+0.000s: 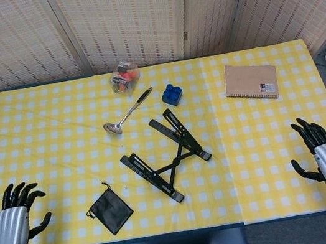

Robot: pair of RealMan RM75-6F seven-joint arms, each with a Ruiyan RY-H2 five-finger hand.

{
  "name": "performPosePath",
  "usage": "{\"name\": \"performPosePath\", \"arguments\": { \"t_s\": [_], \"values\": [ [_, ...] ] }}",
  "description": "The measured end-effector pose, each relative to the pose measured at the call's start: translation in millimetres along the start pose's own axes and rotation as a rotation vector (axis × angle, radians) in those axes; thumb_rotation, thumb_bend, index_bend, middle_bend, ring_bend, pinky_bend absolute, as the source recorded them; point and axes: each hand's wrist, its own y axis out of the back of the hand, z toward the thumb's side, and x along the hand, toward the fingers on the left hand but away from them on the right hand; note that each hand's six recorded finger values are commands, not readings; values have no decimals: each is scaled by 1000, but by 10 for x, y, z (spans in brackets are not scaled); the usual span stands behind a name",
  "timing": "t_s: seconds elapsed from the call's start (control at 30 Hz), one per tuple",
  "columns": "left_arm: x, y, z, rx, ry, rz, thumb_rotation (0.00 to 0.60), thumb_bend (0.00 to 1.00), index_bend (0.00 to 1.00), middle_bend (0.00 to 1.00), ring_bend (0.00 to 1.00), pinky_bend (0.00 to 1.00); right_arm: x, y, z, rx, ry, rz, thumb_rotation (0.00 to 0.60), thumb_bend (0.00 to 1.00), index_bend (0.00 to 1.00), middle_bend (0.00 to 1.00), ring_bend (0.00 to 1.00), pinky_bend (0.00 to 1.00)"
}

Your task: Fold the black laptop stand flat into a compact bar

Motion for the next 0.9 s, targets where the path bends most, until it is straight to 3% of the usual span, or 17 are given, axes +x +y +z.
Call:
{"name": "performPosePath", "arguments": {
  "t_s": [0.5, 0.9],
  "values": [
    [-1, -40, 25, -14, -6, -11, 600, 305, 404, 256, 148, 0, -113, -168, 104, -49, 30, 61, 600, 420, 0, 14, 72, 0],
    [-20, -44, 29, -20, -9, -13, 600, 305, 404, 256, 148, 0, -552, -548, 455, -315, 85, 233, 600, 420, 0, 67, 126, 0]
  ]
}}
